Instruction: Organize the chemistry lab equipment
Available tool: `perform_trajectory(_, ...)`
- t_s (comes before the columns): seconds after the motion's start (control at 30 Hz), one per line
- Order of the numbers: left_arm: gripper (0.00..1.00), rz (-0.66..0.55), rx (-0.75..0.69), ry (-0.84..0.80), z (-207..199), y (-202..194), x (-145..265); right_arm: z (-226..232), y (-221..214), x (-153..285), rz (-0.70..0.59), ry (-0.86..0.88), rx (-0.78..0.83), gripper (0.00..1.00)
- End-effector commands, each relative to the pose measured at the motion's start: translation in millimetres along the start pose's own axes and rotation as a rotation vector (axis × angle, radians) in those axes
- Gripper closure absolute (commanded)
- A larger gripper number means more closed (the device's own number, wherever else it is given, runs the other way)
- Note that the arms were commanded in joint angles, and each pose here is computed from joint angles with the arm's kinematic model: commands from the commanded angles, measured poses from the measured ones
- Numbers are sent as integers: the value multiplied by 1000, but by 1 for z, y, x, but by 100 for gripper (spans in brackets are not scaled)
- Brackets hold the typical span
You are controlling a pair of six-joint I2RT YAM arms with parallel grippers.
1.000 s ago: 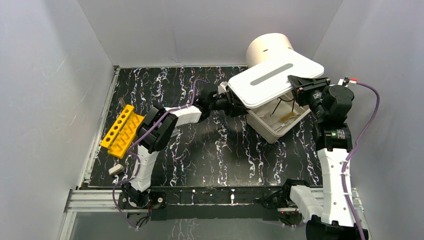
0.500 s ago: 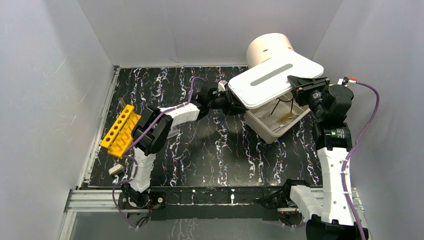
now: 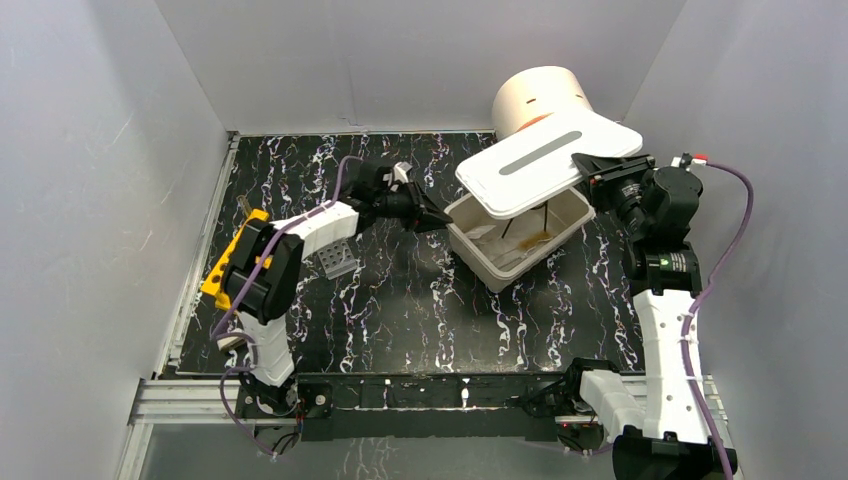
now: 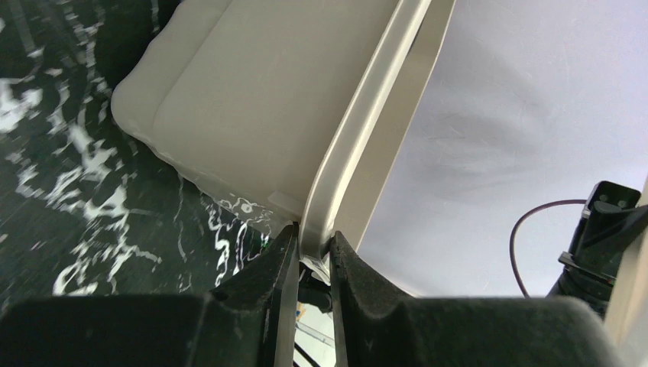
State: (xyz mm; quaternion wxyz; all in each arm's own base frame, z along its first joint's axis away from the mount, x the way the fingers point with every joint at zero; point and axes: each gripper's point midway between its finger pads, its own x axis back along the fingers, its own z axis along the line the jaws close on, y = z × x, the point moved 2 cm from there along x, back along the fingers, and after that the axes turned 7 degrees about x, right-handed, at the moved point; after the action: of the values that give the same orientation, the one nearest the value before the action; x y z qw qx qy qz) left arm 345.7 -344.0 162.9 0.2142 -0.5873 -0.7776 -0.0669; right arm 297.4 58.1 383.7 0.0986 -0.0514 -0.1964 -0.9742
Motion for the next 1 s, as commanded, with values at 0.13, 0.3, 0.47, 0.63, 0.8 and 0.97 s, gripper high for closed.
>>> perform_trajectory(0.13, 93, 22, -60, -9, -8, -15, 60, -4, -17, 0, 82, 75, 47, 93)
perform_trajectory(0.3, 88, 0, -38, -10, -4, -12, 71, -22, -36, 3, 160, 72, 39, 95)
perform_trajectory(0.47, 81, -1, -28, -5, -3, -12, 71, -41, -49, 6, 192, 62, -2, 96)
perform_trajectory(0.63, 71, -6, -9, 31, 3, -10, 72, -58, -58, 4, 212, 43, -10, 96)
perform_trajectory(0.8, 51, -24, 15, 44, 2, -8, 79, -67, -63, 1, 227, 39, -15, 96)
perform_trajectory(0.97, 35, -34, 5, 20, -11, -9, 87, -80, -70, 4, 237, 25, -11, 94)
